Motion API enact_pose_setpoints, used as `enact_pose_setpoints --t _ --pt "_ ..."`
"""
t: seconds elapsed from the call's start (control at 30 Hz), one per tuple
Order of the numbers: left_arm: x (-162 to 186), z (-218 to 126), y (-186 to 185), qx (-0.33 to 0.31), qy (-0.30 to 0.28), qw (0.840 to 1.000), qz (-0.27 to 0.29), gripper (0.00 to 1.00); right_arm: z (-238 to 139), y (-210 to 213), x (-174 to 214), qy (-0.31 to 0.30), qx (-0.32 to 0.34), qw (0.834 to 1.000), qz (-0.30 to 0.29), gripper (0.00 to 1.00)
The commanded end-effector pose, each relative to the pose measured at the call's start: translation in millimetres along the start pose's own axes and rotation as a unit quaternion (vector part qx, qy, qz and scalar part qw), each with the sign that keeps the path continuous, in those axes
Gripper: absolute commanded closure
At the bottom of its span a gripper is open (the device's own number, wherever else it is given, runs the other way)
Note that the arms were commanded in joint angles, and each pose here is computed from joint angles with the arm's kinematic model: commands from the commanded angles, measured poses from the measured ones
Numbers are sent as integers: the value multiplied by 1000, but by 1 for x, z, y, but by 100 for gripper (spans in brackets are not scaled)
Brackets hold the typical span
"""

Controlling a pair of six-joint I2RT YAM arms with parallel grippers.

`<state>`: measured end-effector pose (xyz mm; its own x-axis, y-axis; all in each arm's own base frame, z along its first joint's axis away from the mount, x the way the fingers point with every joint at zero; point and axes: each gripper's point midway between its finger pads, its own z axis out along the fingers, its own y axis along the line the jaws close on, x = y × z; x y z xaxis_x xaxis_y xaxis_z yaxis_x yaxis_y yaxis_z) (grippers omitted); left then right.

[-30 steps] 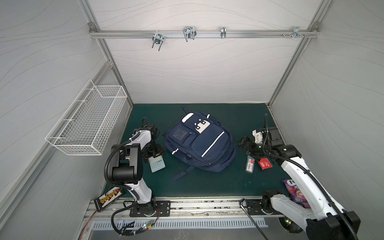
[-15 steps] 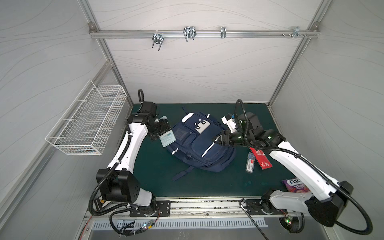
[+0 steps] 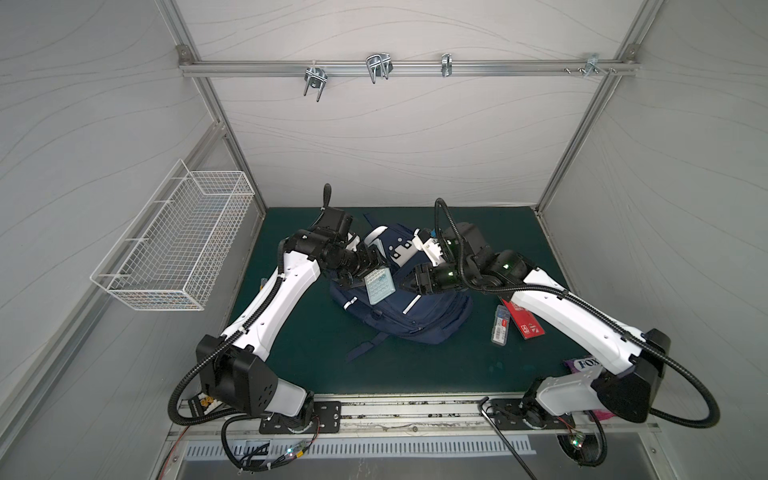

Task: Pack the student bag
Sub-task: 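Carry the calculator toward the backpack with the left gripper while the right reaches for it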

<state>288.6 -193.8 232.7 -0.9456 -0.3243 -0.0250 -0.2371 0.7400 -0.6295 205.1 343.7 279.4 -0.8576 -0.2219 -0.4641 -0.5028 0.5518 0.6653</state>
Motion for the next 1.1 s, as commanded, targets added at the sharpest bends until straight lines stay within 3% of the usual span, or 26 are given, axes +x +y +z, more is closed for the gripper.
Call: enact_pose_setpoints --t 0.0,0.2,0.5,0.83,1.07 --pt "4 -5 -20 37 -7 999 8 57 5 6 -7 -3 -8 1000 14 48" --pt "7 -1 -27 45 -4 999 12 57 19 -3 -5 13 7 999 31 58" --pt "13 5 -29 47 0 999 15 57 27 -1 -10 18 -2 999 40 61" --pt "14 9 -37 71 -1 997 6 57 34 -8 -9 20 7 998 55 76" --pt "14 12 -39 78 1 997 2 57 36 -12 -6 22 11 998 65 75"
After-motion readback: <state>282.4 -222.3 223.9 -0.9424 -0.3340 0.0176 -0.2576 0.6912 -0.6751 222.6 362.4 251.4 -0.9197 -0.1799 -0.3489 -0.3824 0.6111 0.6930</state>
